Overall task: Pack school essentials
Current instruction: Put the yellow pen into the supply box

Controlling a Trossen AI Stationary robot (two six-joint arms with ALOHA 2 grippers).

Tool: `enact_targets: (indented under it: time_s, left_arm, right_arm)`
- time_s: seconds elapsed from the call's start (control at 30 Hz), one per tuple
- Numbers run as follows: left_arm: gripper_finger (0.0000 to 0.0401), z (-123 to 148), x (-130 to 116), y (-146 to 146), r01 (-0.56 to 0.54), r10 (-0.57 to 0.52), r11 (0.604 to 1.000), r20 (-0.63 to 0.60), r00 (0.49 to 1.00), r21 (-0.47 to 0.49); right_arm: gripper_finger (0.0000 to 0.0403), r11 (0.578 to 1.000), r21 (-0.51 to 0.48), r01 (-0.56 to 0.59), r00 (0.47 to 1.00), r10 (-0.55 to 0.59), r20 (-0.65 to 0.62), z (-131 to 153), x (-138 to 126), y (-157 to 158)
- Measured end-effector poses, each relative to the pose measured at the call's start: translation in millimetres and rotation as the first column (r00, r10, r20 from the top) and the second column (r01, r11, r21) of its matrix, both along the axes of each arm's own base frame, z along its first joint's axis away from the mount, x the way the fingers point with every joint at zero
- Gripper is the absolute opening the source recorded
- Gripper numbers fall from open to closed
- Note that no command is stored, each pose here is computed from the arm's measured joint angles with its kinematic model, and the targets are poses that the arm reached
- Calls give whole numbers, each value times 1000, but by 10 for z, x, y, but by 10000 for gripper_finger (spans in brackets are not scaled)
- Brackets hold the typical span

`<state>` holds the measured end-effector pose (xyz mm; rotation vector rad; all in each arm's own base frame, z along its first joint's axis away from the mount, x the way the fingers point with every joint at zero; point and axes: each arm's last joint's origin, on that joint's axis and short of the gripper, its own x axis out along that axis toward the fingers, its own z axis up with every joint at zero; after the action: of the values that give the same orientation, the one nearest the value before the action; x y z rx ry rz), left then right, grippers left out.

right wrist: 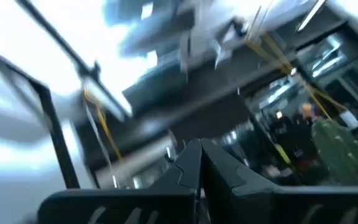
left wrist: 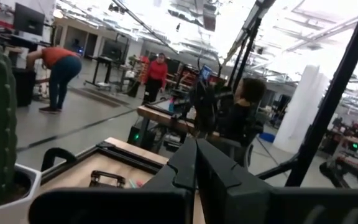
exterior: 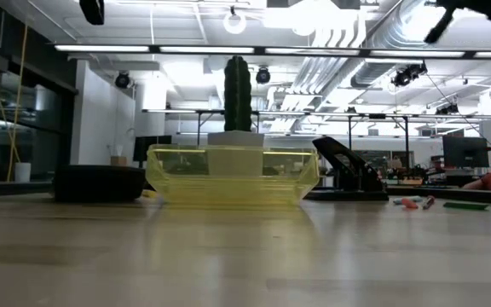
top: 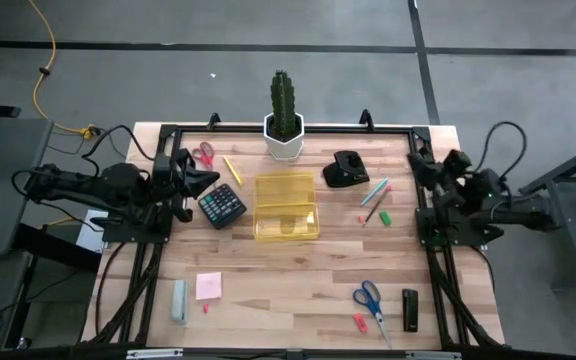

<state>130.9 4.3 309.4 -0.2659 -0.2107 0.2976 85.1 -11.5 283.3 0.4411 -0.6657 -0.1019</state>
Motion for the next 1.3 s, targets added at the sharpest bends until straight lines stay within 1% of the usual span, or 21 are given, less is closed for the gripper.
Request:
enact_targets:
  time_s: [0.1, 0.13, 0.2, 0.3, 0.43, 0.47, 0.53, 0.57, 0.63, 0.7, 0.73, 0.8, 0.87, 0.9, 1.0, 1.07, 1.17, 1.2, 1.3]
  left_arm:
    - [0, -11, 8, 18, 26, -26, 1000, -12, 1000, 9]
    - [0, -14, 8, 23, 31, -31, 999, -16, 999, 11]
    - [0, -14, 8, 32, 33, -33, 999, -16, 999, 13]
    - [0, -14, 8, 42, 26, -26, 1000, -16, 1000, 13]
    - [0, -15, 7, 56, 5, -4, 999, -25, 1000, 37]
    - [0, -21, 16, 67, -23, 24, 999, -30, 999, 30]
    - [0, -46, 43, 107, -132, 131, 990, -29, 991, -49]
    - [1, -67, 62, 134, -193, 191, 977, -36, 981, -88]
    - [6, -135, 109, 197, -291, 280, 948, -93, 955, -126]
    - [18, -187, 150, 277, -359, 326, 919, -200, 924, -162]
    - [25, -211, 166, 325, -390, 336, 902, -269, 903, -182]
    - [42, -255, 195, 429, -441, 322, 869, -419, 849, -225]
    - [62, -325, 207, 550, -509, 300, 823, -569, 766, -251]
    - [72, -363, 213, 617, -555, 297, 789, -629, 719, -262]
    - [106, -494, 216, 854, -707, 319, 637, -730, 604, -307]
    - [129, -604, 223, 1012, -761, 303, 551, -768, 564, -342]
    - [159, -781, 255, 1222, -803, 246, 448, -809, 534, -393]
    - [168, -842, 272, 1286, -813, 230, 422, -820, 525, -402]
    - [192, -1018, 312, 1429, -849, 204, 369, -858, 471, -379]
  right_arm:
    - [0, 997, -79, -19, 986, 6, -168, 119, 140, 6]
    - [0, 995, -93, -32, 974, 10, -228, 144, 186, 7]
    - [0, 995, -91, -46, 948, 14, -319, 197, 257, 4]
    - [0, 994, -100, -49, 920, 6, -391, 298, 317, 0]
    - [0, 991, -129, -44, 910, -14, -415, 412, 350, -3]
    - [0, 991, -130, -43, 910, -15, -414, 434, 354, -4]
    - [0, 991, -130, -40, 910, -17, -413, 462, 365, -6]
    - [0, 991, -128, -33, 910, -23, -414, 468, 368, -8]
    - [0, 992, -120, -28, 909, -25, -417, 464, 375, -11]
    - [0, 993, -115, -22, 903, -30, -428, 450, 379, -13]
    - [0, 993, -113, -20, 900, -32, -435, 442, 380, -14]
    - [0, 994, -108, -17, 896, -32, -443, 433, 381, -15]
    - [0, 994, -104, -15, 895, -33, -444, 431, 382, -16]
    - [0, 994, -105, -14, 894, -35, -447, 428, 382, -17]
    - [0, 994, -107, -4, 891, -45, -452, 423, 383, -19]
    - [0, 994, -105, 1, 889, -49, -455, 418, 383, -21]
    - [0, 994, -105, 1, 889, -49, -456, 418, 383, -21]
    - [0, 994, -105, 1, 889, -49, -456, 418, 383, -21]
    - [0, 995, -104, 1, 888, -49, -457, 416, 383, -21]
